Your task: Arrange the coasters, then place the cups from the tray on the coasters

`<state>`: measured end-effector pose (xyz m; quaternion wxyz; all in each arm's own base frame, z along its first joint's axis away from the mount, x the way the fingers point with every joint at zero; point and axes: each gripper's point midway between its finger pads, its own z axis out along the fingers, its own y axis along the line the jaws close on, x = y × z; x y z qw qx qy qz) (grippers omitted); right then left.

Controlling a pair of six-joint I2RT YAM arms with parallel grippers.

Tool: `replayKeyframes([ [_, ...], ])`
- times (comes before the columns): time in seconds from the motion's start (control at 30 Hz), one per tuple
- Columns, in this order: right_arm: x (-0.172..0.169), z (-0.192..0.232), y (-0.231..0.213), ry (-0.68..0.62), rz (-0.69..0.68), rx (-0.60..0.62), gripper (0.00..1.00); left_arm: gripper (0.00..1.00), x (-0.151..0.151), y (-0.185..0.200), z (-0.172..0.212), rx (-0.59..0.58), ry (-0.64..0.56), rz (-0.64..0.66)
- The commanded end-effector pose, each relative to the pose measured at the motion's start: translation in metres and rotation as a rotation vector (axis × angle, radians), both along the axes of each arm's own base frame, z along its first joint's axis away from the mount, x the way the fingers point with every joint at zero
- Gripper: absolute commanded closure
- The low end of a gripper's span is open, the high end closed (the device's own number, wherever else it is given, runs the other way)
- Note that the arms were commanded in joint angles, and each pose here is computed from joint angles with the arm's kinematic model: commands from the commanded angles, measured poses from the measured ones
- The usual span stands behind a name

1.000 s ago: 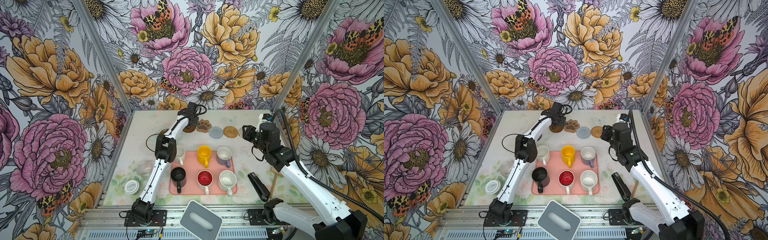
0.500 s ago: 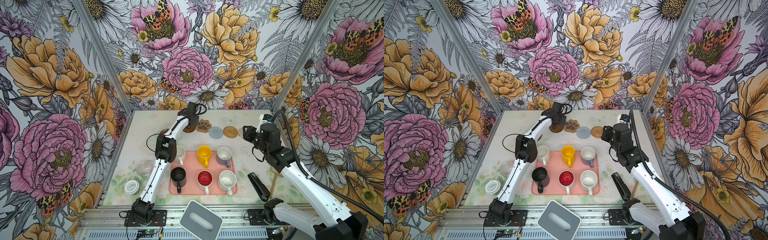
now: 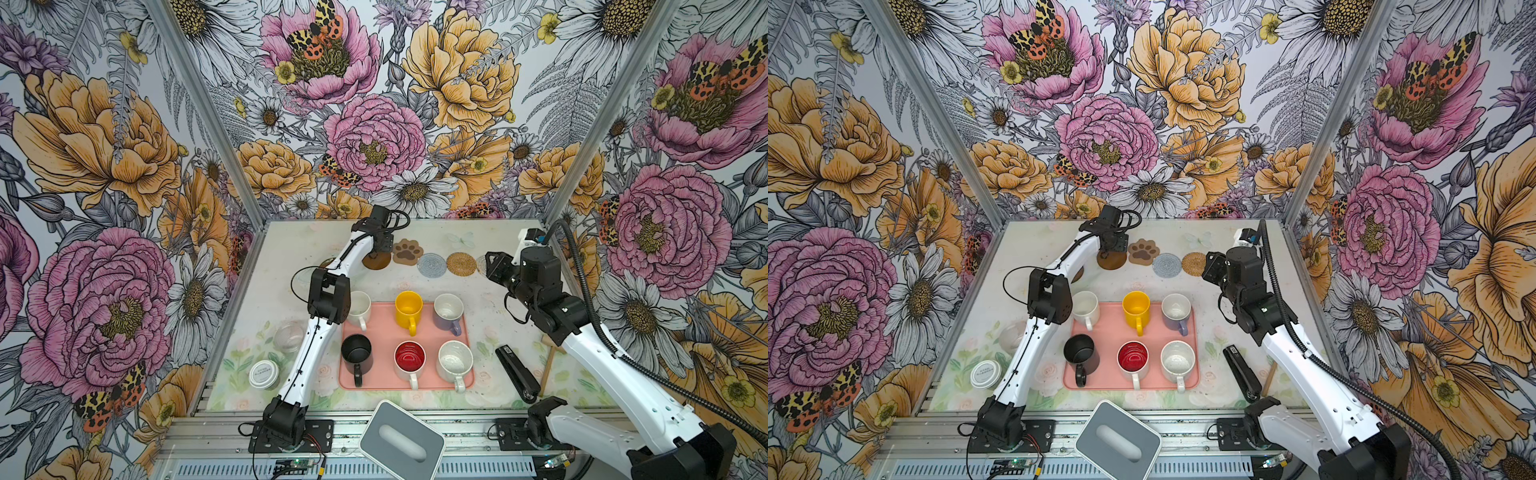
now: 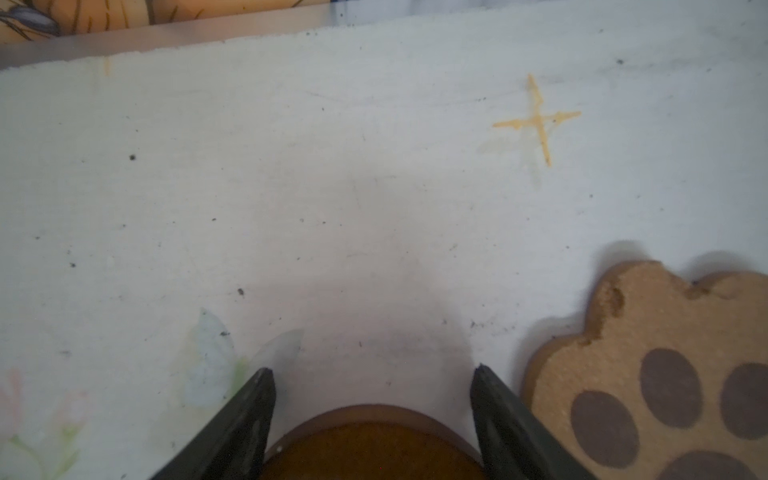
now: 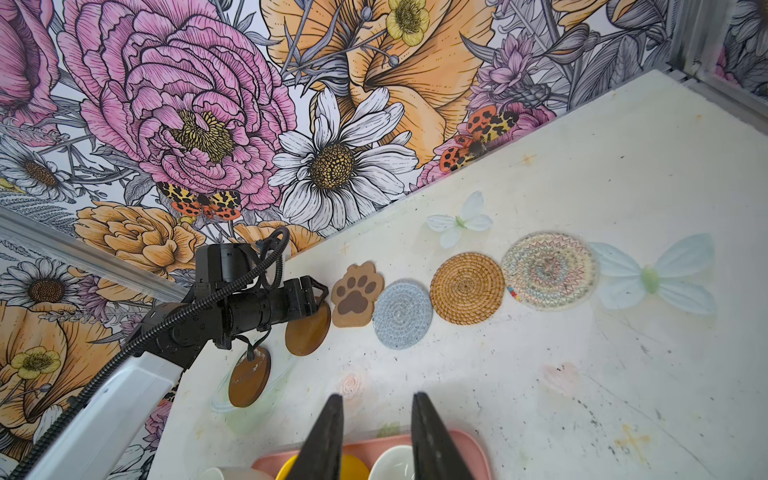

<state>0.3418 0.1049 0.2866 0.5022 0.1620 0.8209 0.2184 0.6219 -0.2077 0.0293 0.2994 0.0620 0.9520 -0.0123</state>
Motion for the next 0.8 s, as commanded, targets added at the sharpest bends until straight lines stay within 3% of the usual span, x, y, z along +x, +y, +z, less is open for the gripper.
replayKeyframes([
  [0.0, 0.002, 0.011, 0.000, -0.035, 0.009, -0.005, 0.69, 0.26, -0.036, 0.006, -0.027, 0.090, 0.158, -0.070],
  [0.3, 0.004, 0.010, 0.001, -0.030, 0.013, -0.001, 0.69, 0.26, -0.053, 0.015, -0.015, 0.154, 0.190, -0.105],
  [0.77, 0.000, 0.012, 0.003, -0.035, 0.026, 0.010, 0.69, 0.24, -0.076, 0.017, -0.010, 0.127, 0.243, -0.098],
])
